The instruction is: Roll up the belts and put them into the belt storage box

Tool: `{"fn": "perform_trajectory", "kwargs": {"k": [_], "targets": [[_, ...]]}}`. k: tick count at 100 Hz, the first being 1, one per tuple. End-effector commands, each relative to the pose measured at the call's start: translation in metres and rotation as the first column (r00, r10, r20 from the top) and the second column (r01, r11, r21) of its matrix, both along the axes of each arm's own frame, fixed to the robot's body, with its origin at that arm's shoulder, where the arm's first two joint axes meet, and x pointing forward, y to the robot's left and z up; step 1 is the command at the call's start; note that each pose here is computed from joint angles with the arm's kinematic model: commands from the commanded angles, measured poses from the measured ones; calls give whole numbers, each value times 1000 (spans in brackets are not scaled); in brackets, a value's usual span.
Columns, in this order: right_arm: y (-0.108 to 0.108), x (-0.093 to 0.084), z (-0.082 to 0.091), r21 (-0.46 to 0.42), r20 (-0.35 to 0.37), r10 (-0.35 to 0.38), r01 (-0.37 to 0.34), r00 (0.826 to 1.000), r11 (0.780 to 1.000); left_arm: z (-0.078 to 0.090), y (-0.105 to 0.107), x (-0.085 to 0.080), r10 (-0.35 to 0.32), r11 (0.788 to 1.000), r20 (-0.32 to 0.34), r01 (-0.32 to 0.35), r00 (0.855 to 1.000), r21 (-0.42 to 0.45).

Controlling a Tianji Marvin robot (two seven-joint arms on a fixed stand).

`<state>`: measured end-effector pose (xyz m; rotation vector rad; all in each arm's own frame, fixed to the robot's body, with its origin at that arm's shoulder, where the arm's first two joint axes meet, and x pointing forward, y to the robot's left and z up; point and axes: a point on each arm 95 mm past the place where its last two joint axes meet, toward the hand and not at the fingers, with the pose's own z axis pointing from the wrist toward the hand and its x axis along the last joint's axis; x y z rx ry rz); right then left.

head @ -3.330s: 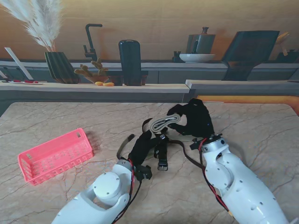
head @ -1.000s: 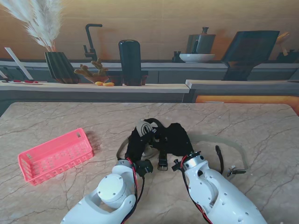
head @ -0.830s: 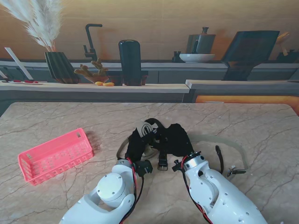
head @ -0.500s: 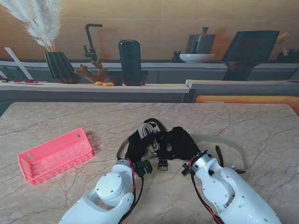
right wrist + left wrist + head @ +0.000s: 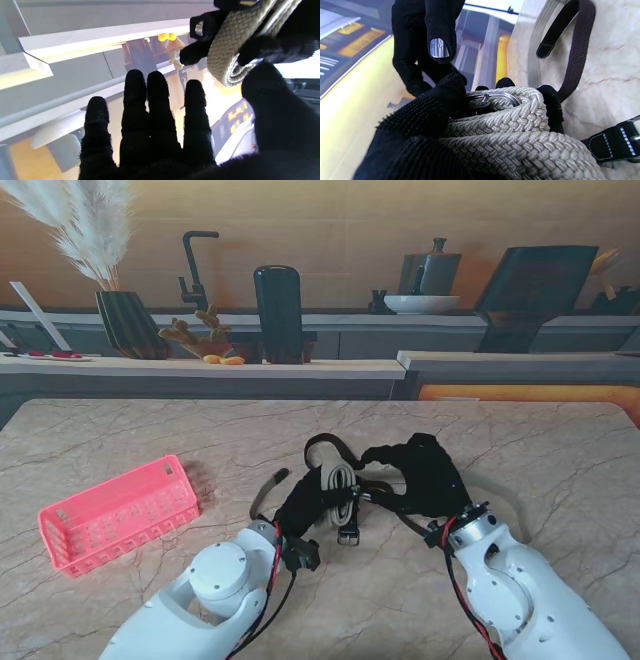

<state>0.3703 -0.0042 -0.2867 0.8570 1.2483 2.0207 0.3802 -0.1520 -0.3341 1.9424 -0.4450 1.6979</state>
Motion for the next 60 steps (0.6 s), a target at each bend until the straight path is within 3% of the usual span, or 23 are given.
{"fn": "perform_trajectory", "kwargs": {"k": [1,11,25,35,60], "targets": [[-5,-1,8,-29,20,16,-15,1000,999,-2,6,4,-8,1000,-14,9,1000,6],[-12,-1,13,-84,32,55,-52,998,995,-4,8,6,-71,997,-42,70,997,-29],[-16,2,16,-138,-5,108,-108,994,985,-7,10,9,-154,987,-65,151,986,-50],[-14,6,14,-145,-41,135,-139,990,980,-8,12,11,-228,973,-78,224,970,-61],[-3,16,9,-173,-98,201,-216,975,961,-9,13,10,-313,949,-77,308,947,-66]]}}
